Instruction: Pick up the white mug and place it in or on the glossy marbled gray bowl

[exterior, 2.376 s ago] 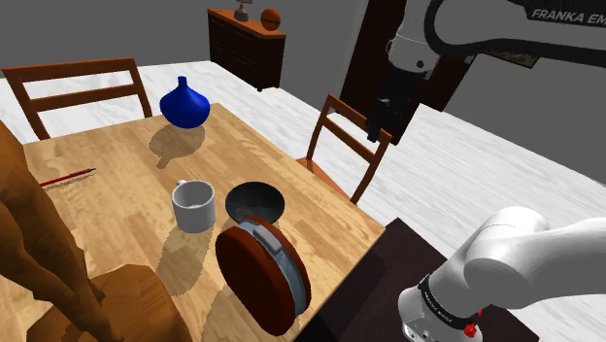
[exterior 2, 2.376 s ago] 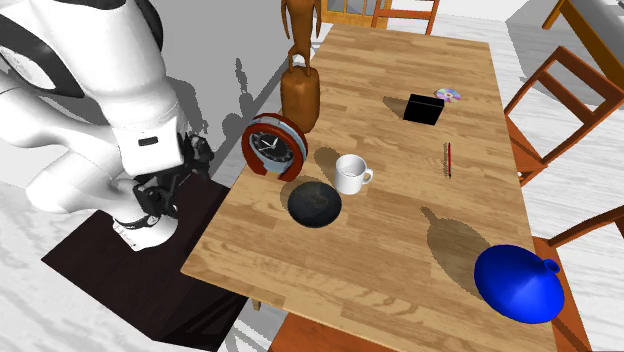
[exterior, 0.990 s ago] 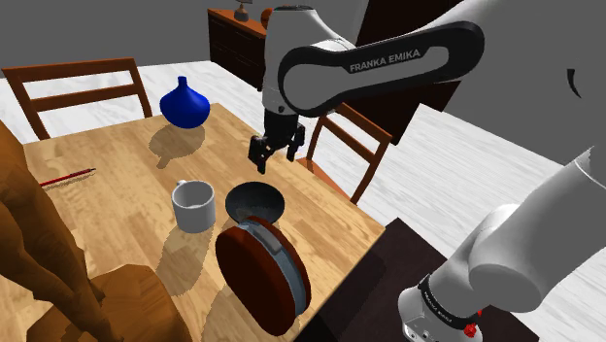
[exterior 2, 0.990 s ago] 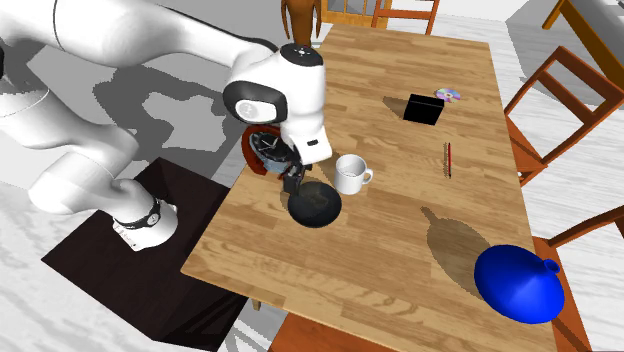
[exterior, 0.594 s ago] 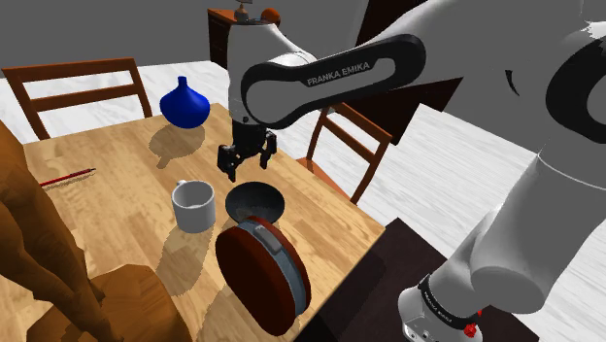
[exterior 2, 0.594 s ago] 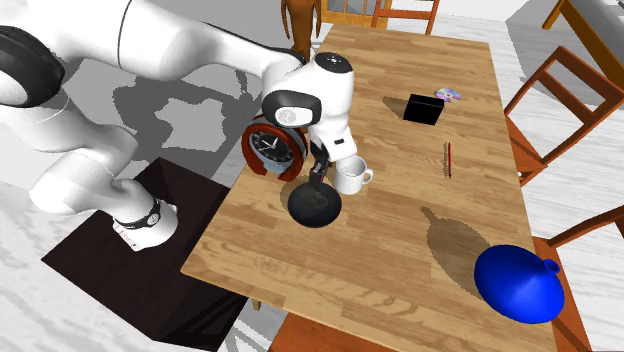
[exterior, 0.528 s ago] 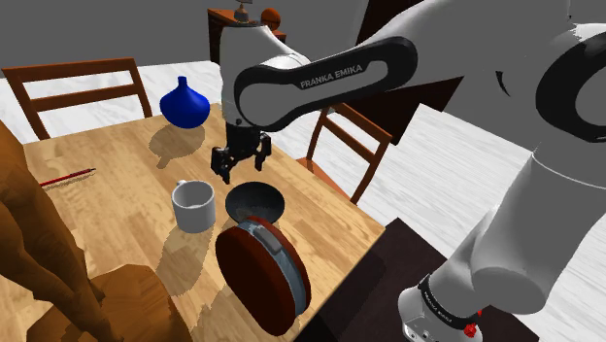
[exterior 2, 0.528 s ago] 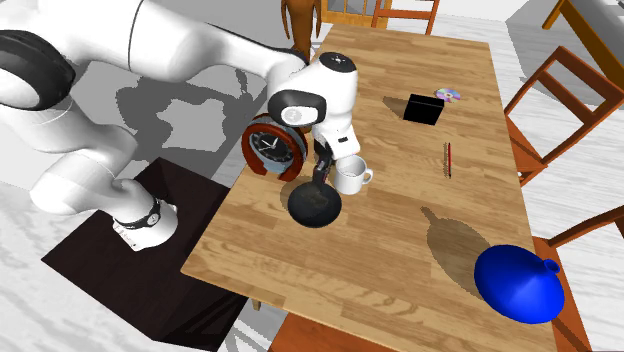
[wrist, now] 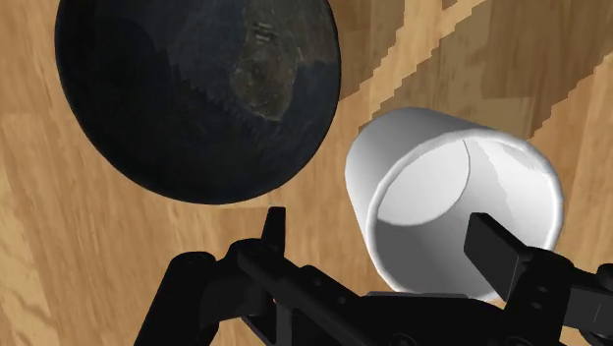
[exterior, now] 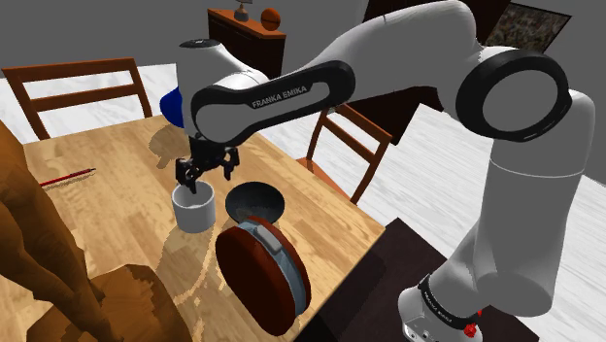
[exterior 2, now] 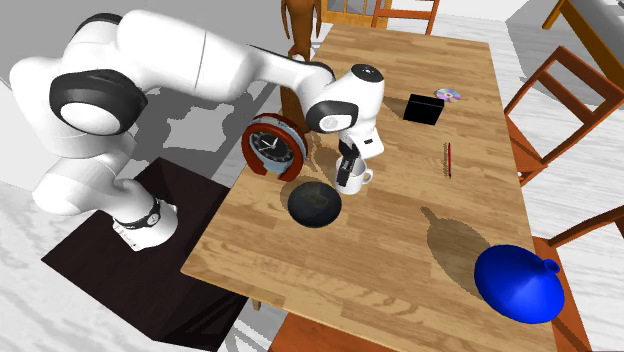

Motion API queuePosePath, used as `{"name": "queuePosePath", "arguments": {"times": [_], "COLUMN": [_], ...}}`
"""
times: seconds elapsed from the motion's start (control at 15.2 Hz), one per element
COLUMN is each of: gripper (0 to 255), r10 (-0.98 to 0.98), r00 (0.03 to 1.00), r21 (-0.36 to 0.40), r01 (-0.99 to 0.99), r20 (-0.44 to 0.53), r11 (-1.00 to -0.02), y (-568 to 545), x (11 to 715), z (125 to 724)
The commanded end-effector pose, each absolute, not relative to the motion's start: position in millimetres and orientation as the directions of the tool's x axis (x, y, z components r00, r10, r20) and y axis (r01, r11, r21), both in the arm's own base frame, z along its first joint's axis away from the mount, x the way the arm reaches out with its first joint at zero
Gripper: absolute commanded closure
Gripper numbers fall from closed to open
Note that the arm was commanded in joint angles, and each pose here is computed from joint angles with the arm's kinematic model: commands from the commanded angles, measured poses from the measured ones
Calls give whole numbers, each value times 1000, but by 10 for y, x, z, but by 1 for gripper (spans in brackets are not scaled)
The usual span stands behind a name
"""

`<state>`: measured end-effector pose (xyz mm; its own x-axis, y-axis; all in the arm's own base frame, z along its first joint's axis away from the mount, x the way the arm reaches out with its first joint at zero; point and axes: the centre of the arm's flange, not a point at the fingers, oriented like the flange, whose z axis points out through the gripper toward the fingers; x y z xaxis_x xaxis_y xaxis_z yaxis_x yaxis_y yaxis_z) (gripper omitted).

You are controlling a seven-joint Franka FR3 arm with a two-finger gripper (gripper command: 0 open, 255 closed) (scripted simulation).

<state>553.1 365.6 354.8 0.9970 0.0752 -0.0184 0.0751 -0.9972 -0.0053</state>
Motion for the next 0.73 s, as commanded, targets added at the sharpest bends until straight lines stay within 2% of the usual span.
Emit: {"name": "queuePosePath", "arguments": {"times": [0.0,0.33,0.66], "gripper": [0,0,0], "r10": [75,75,75], "r00": [997,997,997], "r21": [-6,-6,-6], "r01": [75,75,75], "r20": [-18,-18,-18], "r11": [-997,-997,-997], "y": [3662,3663,3663], "x": [5539,5534,5534], "z": [3433,3191,3191]}}
